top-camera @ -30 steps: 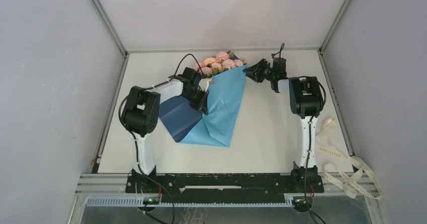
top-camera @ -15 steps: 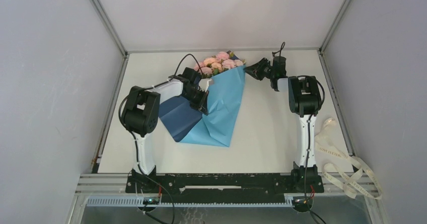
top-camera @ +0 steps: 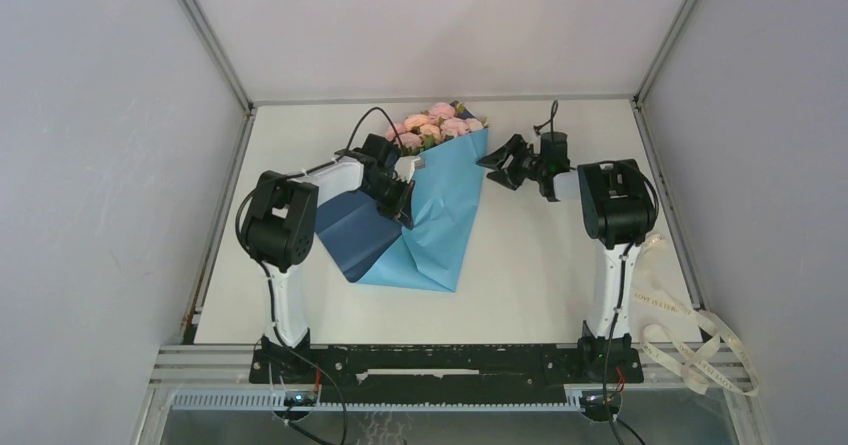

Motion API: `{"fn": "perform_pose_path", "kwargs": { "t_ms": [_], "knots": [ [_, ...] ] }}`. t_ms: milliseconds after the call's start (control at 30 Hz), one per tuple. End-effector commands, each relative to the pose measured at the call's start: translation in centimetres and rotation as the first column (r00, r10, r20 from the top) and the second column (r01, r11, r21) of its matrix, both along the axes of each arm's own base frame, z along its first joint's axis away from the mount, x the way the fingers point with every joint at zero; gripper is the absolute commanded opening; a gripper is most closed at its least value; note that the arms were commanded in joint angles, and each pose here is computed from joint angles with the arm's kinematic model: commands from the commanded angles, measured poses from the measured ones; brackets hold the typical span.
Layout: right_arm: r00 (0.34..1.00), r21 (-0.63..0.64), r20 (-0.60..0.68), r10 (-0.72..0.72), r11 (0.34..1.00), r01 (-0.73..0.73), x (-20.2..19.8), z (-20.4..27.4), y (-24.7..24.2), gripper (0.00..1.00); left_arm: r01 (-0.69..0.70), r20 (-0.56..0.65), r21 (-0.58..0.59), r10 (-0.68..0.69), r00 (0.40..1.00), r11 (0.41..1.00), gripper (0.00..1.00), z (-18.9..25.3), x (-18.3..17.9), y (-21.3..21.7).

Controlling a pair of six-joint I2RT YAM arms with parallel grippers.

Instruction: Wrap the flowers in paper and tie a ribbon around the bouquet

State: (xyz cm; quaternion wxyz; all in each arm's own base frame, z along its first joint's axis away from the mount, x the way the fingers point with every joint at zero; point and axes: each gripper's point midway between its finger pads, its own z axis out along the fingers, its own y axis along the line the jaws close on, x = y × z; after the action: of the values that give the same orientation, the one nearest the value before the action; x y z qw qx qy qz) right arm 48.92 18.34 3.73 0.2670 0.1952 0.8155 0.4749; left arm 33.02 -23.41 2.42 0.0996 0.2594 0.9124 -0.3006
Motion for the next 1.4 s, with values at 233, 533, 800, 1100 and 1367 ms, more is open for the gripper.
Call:
{"fn": "perform_pose_path", "kwargs": {
  "t_ms": [233,533,800,1100,1367],
  "knots": [
    [0.989,0.054,-0.023,0.146,0.988,-0.144,-4.1,-1.4,4.6,0.40,0.027,0.056,-0.018,-0.026,0.998,0.999,0.00,1.9,0.2,-0.3],
    [0.983,0.098,0.017,0.184,0.978,-0.185,-6.4,-0.1,4.3,0.36,0.028,0.053,-0.017,-0.027,0.998,0.999,0.00,1.7,0.1,-0.2],
    [0.974,0.174,0.001,0.228,0.959,-0.225,-11.3,-0.6,6.2,0.42,0.028,0.052,-0.018,-0.027,0.998,0.999,0.00,1.7,0.2,-0.3],
    [0.976,0.191,0.015,0.216,0.958,-0.215,-13.5,-0.6,6.8,0.01,0.033,0.052,-0.017,-0.032,0.998,0.999,0.00,1.7,-0.1,-0.4],
    [0.962,0.190,-0.016,0.272,0.945,-0.264,-17.9,-0.3,8.6,0.38,0.034,0.054,-0.020,-0.033,0.998,0.999,0.00,1.9,0.0,-0.5]
  ]
}}
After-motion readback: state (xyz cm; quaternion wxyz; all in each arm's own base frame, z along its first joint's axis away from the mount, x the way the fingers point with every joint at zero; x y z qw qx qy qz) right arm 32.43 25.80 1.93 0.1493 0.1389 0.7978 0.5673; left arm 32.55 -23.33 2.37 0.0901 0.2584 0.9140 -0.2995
